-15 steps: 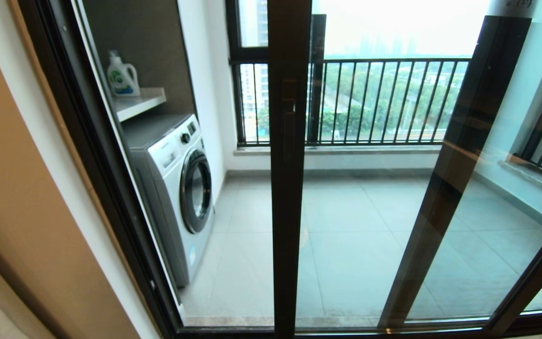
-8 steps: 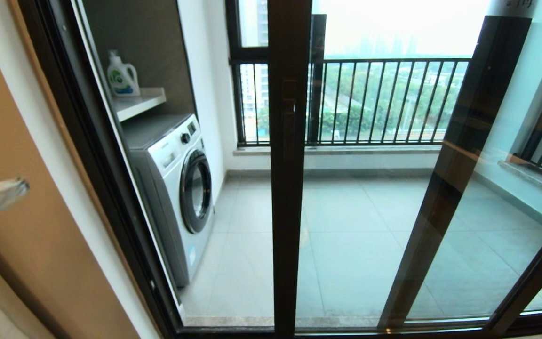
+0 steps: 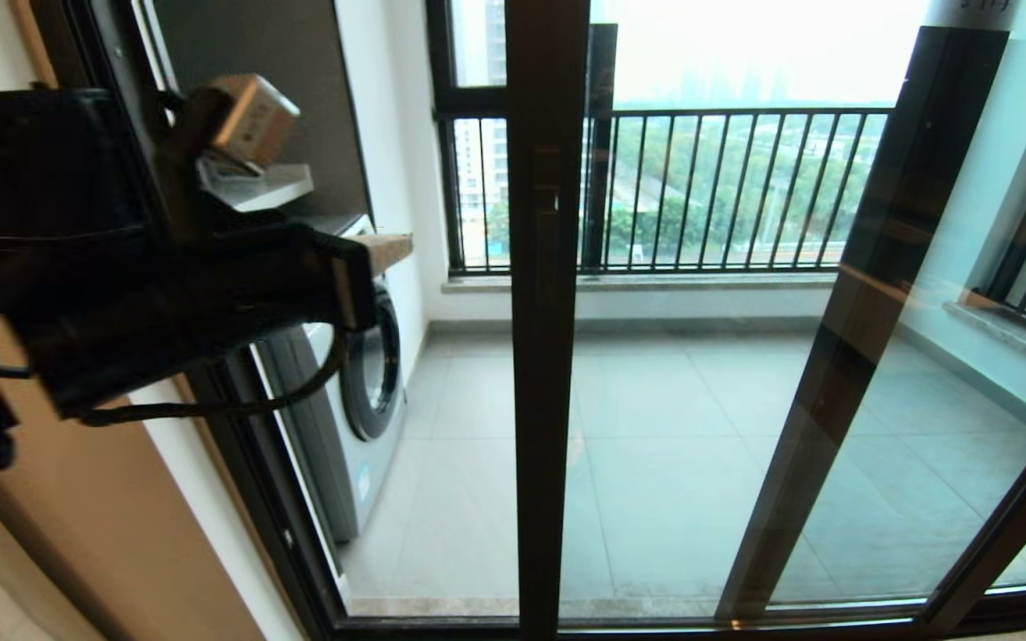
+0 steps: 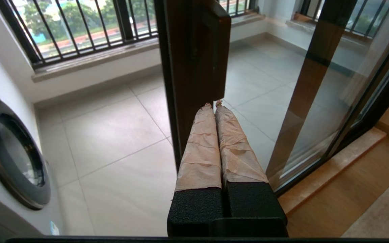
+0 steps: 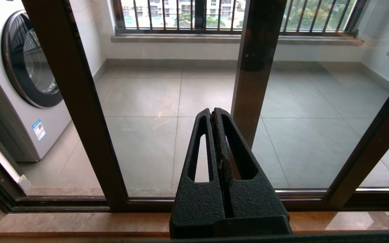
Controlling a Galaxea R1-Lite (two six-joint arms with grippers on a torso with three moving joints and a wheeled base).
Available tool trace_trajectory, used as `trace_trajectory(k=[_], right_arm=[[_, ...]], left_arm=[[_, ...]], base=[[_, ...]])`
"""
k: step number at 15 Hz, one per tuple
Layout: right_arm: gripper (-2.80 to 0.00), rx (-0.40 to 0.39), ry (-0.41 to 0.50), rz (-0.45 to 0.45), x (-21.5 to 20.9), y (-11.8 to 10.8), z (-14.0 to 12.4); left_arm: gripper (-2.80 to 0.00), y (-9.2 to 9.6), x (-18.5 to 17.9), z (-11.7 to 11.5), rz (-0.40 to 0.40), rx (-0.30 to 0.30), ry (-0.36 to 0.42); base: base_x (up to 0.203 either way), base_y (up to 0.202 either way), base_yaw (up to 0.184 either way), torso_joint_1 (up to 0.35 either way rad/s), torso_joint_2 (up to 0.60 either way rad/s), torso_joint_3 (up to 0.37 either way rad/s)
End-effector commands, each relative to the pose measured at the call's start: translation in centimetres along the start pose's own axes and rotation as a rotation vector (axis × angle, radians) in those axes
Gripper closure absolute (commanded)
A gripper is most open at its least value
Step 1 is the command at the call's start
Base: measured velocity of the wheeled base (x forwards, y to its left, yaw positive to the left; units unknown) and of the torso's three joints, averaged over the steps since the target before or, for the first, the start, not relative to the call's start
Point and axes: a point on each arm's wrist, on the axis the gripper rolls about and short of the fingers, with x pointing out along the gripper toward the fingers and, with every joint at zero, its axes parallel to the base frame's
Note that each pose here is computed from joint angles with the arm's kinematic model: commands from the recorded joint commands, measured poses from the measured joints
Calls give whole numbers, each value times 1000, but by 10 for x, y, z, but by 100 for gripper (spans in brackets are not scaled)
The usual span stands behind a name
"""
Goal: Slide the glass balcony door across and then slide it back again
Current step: Close the slid door
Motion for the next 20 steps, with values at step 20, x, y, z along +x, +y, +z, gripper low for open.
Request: trace_trajectory(k=[20], right_arm=[[0, 1, 13, 1, 1, 0, -3]], left_arm=[[0, -111, 187, -33, 80, -126, -141]], base=[[0, 0, 0, 0, 0, 0]])
